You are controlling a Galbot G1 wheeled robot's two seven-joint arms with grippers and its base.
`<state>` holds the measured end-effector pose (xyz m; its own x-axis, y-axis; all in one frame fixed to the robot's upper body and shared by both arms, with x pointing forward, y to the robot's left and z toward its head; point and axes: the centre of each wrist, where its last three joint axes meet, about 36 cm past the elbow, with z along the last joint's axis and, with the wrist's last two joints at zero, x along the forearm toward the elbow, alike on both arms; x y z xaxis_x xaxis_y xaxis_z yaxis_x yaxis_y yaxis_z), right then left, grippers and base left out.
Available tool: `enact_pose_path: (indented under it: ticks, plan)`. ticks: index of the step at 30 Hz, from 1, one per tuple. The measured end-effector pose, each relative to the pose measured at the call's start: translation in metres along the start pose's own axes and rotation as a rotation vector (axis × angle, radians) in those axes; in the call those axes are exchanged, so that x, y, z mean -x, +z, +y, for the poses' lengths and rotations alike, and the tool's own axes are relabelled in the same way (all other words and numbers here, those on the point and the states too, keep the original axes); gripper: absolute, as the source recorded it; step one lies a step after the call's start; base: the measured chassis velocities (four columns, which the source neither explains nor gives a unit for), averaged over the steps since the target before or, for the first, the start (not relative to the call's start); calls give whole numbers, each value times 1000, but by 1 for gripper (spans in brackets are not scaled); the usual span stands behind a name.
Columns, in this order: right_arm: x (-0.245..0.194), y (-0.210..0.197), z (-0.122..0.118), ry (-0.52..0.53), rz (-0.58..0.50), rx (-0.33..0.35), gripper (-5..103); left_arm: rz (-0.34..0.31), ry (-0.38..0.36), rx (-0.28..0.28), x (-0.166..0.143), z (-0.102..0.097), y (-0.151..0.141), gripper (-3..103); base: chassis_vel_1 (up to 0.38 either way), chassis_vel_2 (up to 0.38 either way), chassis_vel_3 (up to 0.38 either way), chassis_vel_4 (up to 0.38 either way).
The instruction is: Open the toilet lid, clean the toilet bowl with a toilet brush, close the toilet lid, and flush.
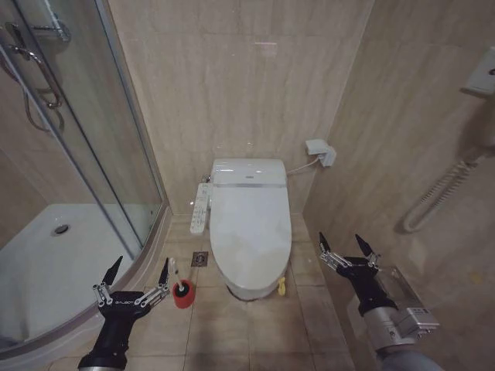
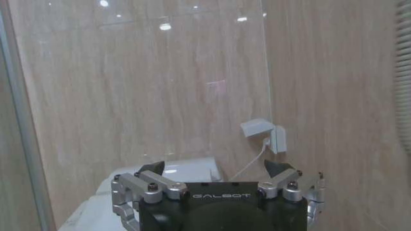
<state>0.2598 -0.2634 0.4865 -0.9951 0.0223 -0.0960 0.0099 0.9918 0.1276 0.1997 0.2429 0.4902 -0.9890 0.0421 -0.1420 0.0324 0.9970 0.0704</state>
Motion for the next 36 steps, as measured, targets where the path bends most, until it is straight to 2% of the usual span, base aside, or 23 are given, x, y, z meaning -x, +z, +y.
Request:
enact_pose_path:
  ticks: [12,17,24,36]
  plan:
    - [0,5,1,-6,-5,5,100,0,0,0,0,0,0,100,-141,144,139,-148]
    - [-2,20,-4,1,-13,-39,100,0,0,0,0,0,0,100,-116,121,116,-110]
    - [-27,64,-17,19,90,-105,100,0,0,0,0,0,0,100,-15,16,15,-7]
    - [-85,97,-17,-1,182,-143,100,0,0,0,0,0,0,100,0,0,0,0]
